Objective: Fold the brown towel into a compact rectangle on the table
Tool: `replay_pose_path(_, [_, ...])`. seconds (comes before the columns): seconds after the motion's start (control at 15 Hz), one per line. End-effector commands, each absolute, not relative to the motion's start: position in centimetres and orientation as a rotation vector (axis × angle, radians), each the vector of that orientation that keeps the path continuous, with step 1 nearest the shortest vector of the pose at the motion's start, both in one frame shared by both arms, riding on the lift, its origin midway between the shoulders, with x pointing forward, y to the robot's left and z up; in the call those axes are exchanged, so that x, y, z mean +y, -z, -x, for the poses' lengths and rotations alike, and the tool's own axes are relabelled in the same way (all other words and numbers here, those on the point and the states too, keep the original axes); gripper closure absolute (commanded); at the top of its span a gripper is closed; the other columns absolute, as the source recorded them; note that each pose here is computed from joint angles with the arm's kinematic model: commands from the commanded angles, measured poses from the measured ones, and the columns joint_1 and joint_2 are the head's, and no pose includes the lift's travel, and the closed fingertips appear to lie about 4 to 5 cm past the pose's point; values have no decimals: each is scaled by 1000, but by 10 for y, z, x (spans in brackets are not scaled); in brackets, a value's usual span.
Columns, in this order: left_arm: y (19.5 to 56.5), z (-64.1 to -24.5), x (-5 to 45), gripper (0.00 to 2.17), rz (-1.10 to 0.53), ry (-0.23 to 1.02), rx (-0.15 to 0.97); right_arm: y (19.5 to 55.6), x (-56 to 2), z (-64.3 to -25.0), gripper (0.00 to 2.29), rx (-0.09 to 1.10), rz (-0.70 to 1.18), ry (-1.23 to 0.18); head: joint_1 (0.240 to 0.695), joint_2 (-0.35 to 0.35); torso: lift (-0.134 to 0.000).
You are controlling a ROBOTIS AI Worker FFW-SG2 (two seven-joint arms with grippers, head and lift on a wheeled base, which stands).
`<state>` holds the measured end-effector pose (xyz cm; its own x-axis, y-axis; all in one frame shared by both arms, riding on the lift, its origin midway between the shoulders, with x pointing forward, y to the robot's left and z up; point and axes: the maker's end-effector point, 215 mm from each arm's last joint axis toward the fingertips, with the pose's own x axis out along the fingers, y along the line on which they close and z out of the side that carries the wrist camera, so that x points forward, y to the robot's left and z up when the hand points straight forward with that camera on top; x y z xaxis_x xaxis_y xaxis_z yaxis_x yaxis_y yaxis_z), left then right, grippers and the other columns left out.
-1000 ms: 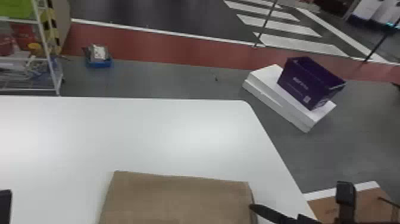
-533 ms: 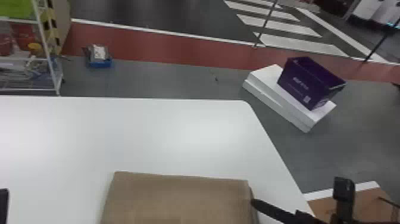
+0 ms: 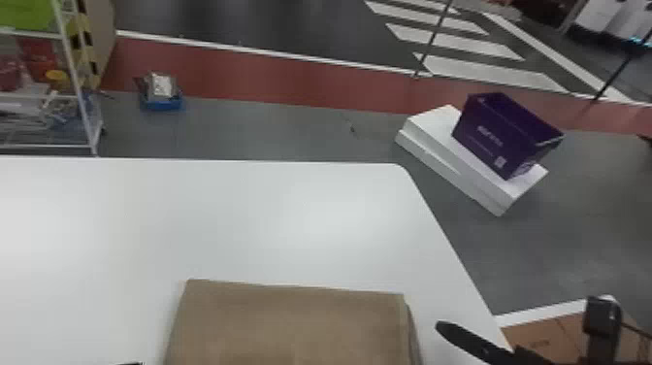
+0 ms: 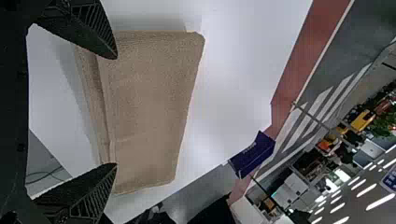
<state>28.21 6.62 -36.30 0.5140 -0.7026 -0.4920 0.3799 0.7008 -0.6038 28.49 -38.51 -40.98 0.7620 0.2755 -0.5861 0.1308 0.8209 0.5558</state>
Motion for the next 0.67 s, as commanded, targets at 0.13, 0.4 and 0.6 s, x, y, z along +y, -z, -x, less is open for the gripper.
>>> replay_pose_path(0.13, [336,-290,47,70,522,760,651,415,-378,-280,151,728,-639,-100,695,-350,-124])
replay_pose_path(0.4, [313,-305,57,80,531,747,503,401,-361,-297,971,676,-610,-166,695,-350,-124])
replay_pose_path(0.6, [297,-301,59,93,525,739,445,402,-358,-302,1717,676,-588,-165,695,-350,-124])
